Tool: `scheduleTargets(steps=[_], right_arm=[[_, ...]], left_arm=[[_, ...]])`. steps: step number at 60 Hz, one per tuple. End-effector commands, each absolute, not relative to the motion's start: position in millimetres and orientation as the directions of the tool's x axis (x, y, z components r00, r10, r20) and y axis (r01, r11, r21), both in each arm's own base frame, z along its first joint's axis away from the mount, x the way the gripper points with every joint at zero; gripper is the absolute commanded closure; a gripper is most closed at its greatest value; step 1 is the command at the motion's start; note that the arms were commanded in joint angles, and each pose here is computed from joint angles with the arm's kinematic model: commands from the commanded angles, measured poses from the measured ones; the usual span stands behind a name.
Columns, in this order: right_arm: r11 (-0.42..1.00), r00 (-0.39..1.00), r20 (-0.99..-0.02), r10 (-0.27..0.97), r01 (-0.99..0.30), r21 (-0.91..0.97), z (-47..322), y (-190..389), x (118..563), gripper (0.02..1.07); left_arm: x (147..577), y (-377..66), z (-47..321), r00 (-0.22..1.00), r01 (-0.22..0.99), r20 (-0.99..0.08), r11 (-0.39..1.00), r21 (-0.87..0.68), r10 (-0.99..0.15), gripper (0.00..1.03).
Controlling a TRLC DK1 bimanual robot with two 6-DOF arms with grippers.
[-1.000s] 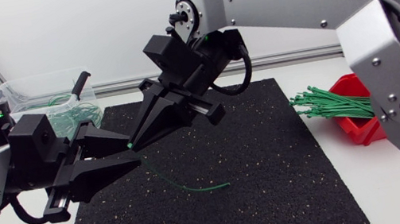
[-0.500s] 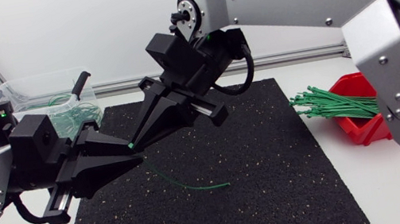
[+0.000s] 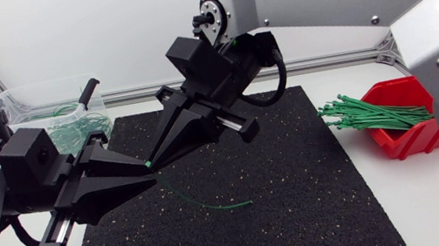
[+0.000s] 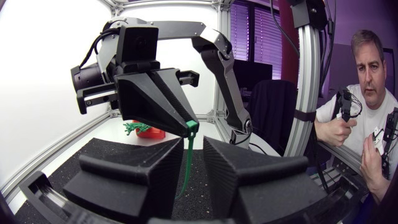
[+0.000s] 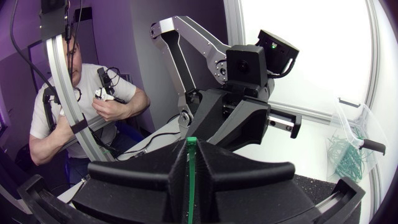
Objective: Take a green cable tie from the red box, thread the tail through the head to close it, then place it in the transparent bin on the left.
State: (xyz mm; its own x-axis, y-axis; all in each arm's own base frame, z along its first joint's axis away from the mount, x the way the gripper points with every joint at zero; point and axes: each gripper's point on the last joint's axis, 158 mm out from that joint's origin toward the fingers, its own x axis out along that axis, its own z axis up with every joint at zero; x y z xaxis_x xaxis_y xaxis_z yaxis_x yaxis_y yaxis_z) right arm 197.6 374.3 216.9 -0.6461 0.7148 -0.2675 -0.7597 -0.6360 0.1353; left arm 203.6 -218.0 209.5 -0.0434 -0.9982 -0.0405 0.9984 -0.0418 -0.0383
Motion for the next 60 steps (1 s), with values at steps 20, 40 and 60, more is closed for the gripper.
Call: scheduleTargets(steps=[20,40,60], right_arm=[[-0.657,-0.660,-0.251,0.708,-0.746,0.109,226,370,181,1.02],[-0.677,-0.675,-0.246,0.696,-0.731,0.092,233,370,167,1.02],[-0.680,-0.678,-0.245,0.693,-0.727,0.089,230,369,165,1.02]], left_arm=[[186,-224,206,-0.093,0.994,-0.034,-0.091,-0.065,-0.995,0.83],[180,-226,207,-0.107,0.992,-0.033,-0.104,-0.067,-0.994,0.83],[172,-226,213,-0.113,0.992,-0.031,-0.112,-0.051,-0.993,0.95]])
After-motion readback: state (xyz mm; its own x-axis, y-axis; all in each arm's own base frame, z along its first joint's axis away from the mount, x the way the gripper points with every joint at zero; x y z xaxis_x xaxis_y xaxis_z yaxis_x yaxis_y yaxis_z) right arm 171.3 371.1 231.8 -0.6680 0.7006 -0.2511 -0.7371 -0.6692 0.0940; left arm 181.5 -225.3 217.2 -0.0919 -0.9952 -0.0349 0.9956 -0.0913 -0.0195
